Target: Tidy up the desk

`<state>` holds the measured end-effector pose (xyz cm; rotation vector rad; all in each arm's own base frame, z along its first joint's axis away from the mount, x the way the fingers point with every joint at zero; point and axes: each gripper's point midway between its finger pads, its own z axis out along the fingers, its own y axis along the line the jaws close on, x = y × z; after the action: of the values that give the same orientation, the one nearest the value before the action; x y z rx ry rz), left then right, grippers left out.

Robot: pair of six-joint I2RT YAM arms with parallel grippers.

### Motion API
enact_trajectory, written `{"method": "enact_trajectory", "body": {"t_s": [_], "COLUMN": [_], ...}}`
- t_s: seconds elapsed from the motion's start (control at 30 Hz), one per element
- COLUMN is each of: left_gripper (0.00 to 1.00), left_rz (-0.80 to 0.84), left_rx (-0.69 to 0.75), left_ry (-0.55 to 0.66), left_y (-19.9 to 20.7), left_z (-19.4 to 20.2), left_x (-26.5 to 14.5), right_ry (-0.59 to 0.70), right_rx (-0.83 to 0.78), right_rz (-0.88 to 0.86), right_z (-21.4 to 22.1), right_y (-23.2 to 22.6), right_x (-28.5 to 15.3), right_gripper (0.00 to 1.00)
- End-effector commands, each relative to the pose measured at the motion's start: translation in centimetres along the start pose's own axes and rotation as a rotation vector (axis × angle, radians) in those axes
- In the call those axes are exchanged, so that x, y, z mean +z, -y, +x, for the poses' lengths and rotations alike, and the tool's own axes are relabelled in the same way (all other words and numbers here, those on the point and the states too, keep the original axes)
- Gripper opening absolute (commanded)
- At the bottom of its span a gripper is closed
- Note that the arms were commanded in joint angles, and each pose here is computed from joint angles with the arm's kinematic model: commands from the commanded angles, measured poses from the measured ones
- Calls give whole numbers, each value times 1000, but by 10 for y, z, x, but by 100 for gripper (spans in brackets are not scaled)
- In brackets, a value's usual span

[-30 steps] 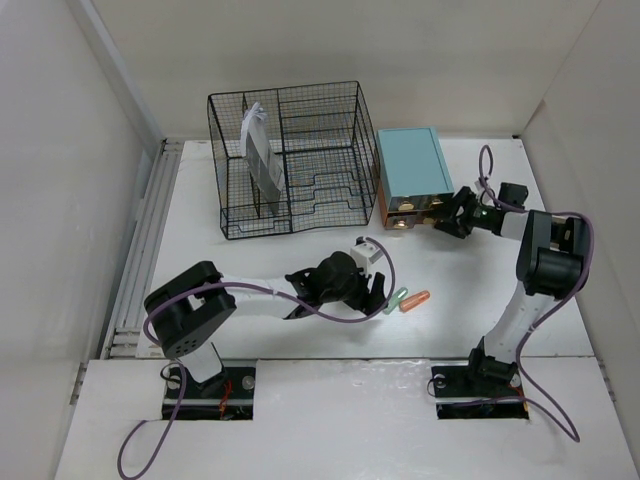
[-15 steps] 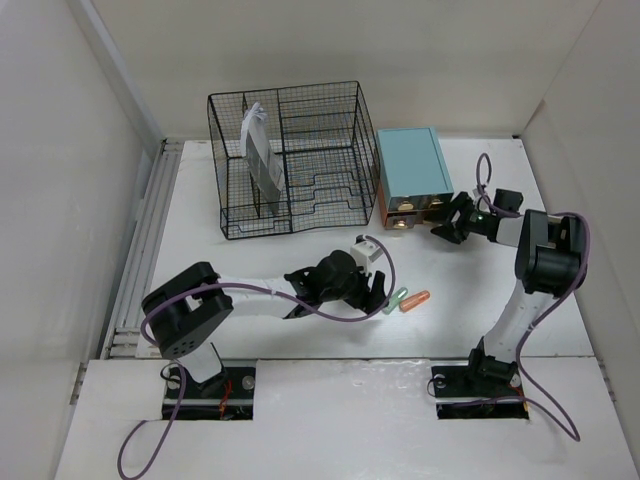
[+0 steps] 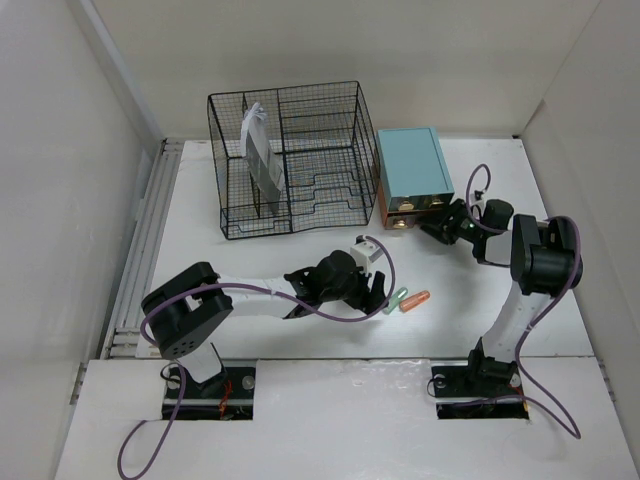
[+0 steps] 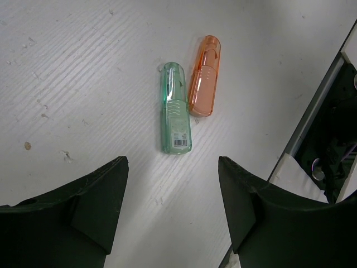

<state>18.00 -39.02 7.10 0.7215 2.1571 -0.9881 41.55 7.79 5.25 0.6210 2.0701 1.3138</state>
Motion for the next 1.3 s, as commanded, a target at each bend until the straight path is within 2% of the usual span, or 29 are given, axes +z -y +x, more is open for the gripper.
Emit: {"method": "enact_trajectory", "body": {"t_s": [0.0,0.1,0.37,0.63,0.9,1.27], "left_gripper": [62,61,61,61,61,61], "left_rz": [56,56,65,61,65,65], "left_rx": [16,16,18,17,18,18], "left_ry": [70,70,87,79,87,87], "left_y": [20,20,24,23,25,25], "left_z": [-28,-28,-35,-31,-35,-35], "left_x": [-7,-7,-12,-14,-14,-14], "right_ry": [112,120,158,181,129,129], "right_rx": [-116,-116,-109,-106,-64,-62], "right_rz": [-116,-111,-69,-34,33,48], "right_z": [-22,-22,-30,-34,-27,-34], "right_y": [-39,-39,-31,-24,0,10], "right_x": [-5,-6,-19,-31,-24,-15], "right_gripper": [47,47,60,60,60,60]}}
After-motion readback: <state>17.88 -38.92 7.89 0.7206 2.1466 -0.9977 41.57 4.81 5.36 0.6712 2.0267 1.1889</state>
